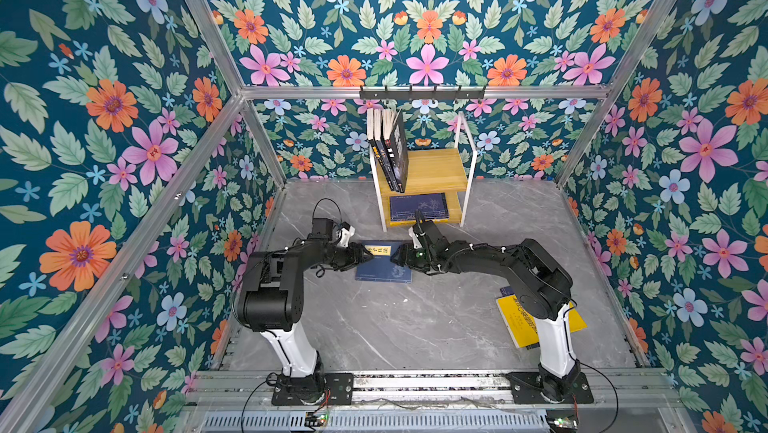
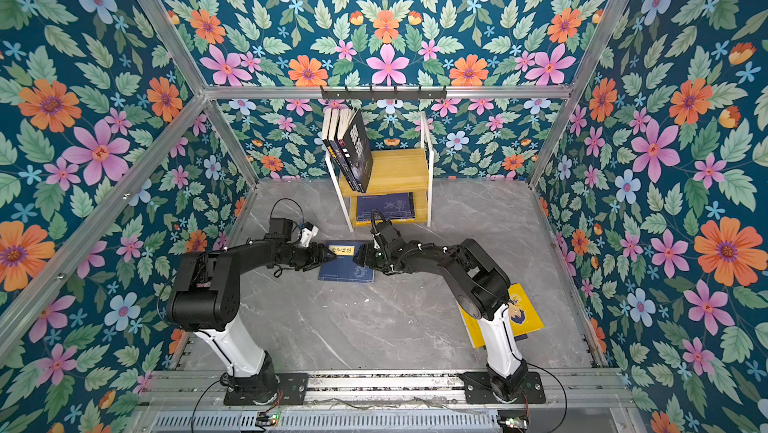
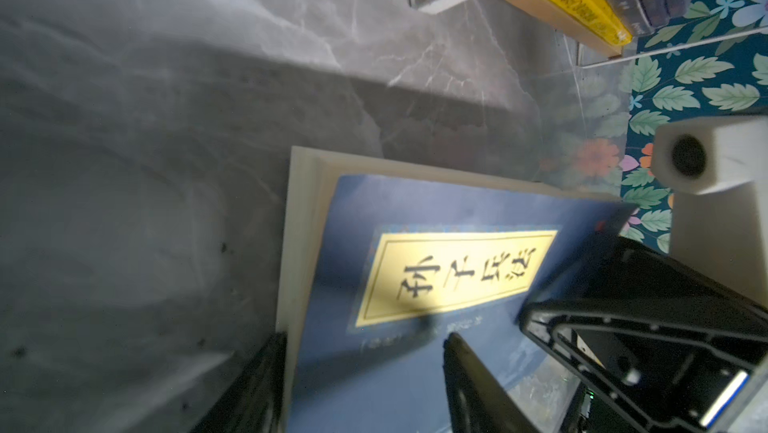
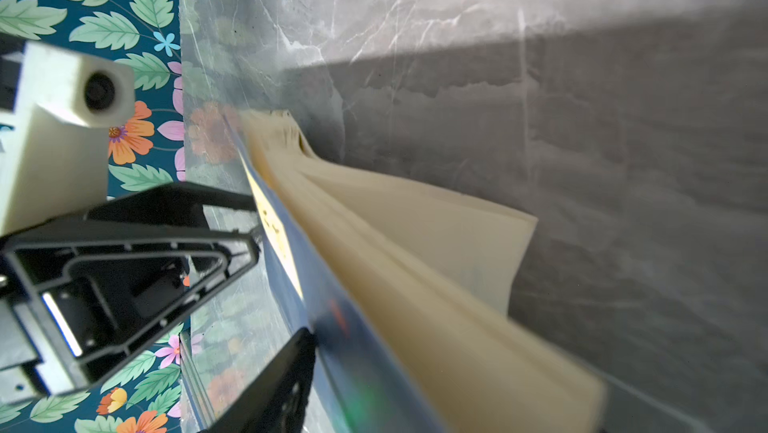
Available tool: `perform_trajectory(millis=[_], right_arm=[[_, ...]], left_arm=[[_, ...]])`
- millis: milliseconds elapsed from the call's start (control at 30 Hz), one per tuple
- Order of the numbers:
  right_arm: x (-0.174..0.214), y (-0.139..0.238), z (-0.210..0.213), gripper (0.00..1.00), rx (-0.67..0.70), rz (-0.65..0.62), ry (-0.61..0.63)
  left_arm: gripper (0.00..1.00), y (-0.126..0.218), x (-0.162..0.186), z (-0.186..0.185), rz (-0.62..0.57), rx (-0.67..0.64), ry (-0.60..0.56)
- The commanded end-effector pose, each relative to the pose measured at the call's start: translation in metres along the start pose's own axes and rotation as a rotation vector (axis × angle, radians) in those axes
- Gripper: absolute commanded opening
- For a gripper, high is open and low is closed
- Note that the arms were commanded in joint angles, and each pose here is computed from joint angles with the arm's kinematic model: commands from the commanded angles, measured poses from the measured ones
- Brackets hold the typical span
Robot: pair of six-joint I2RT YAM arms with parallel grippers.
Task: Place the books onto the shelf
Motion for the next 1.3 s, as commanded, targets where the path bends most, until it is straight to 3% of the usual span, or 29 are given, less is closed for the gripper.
perform_trajectory(millis=[0,433,567,800,1267], right_arm=[[0.022,-0.003,-0.025,0.68,0.089,0.087,-0.033],[0.021,0.006,-0.020,0.66,0.074,0.069,-0.015],[0.022,0.007,-0.022,0.66,0.083,0.071,-0.003],[0.023,0.010,-0.023,0.66,0.077,0.057,0.008],[0.031,0.070,-0.055,0.81,0.191,-0.009,0.113]], left_arm=[[0.54,0.004,0.000,-0.021,0.004,0.116,0.034],[0.40,0.013,-0.001,-0.041,-0.046,0.164,0.035],[0.30,0.017,0.002,-0.041,-0.065,0.153,0.028],[0.00,0.022,0.002,-0.046,-0.086,0.170,0.023],[0.00,0.042,0.002,-0.056,-0.138,0.152,-0.012]])
Point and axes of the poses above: each gripper's point midway between its finger pads, its own y axis back along the fingers, its own z axis along the line the jaws close on, x = y × z, the point moved 3 cm from there along y, back along the fingers, and after that the axes turned 7 degrees about -y, right-handed, at the moved point
